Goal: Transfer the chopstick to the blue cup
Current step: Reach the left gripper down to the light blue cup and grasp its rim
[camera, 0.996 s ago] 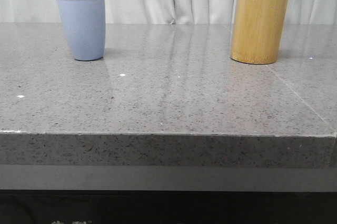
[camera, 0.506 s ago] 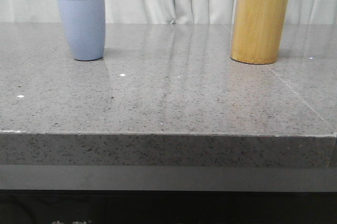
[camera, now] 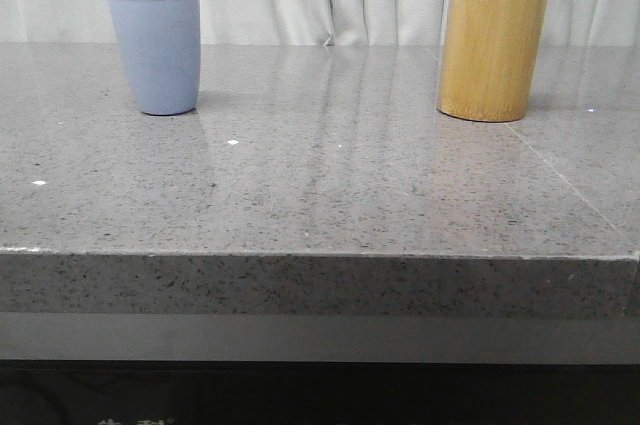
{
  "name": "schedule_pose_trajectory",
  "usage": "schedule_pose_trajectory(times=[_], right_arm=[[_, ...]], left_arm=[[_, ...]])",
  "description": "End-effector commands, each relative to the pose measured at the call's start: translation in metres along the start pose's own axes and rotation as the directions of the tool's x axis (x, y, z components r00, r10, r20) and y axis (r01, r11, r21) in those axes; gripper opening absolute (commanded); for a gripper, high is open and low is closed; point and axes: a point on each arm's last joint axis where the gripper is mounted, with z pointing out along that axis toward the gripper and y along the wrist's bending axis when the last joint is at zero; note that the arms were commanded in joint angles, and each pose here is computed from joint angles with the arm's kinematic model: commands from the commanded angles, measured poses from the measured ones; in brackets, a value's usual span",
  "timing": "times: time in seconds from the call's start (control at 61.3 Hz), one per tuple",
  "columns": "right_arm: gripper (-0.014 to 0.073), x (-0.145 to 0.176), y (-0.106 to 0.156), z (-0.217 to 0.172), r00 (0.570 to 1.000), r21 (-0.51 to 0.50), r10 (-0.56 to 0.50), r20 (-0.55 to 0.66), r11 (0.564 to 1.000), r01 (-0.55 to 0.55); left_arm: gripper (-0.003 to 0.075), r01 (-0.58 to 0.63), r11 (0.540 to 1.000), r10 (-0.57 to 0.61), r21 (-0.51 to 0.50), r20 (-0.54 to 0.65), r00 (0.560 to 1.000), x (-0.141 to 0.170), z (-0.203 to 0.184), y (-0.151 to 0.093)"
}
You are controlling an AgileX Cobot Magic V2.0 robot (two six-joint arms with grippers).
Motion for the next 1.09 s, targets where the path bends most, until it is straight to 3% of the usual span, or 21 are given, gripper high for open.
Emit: schedule_pose_trajectory(times=[0.0,0.294,0.522,0.783,1.077], right_arm=[[0.0467,-0.015,0.000,-0.007,0.996,0.002,-0.001,0.093,1.000,0.001],[0.0467,-0.015,0.000,-0.007,0.996,0.002,-0.001,0.093,1.000,0.001],[0.0467,-0.015,0.000,-0.007,0.996,0.002,-0.001,0.093,1.000,0.000],[0.0467,-0.015,0.000,-0.007,0.996,0.002,-0.001,0.093,1.000,0.000],[0.0467,-0.015,0.000,-0.007,0.996,0.002,-0.001,0.093,1.000,0.000]], left_arm=[[0.0501,-0.002,0.999,-0.001,0.043,0.071,0.997,-0.028,0.006,-0.008],[0.0501,-0.038,0.994,0.047,0.103,-0.086,0.995,-0.068,0.071,-0.026],[0.0501,-0.038,0.993,0.065,0.114,-0.239,0.969,-0.087,0.128,-0.031],[0.0501,-0.051,0.992,0.091,0.116,-0.372,0.924,-0.092,0.191,-0.034],[0.0482,-0.061,0.992,0.107,0.114,-0.450,0.887,-0.086,0.231,-0.035]])
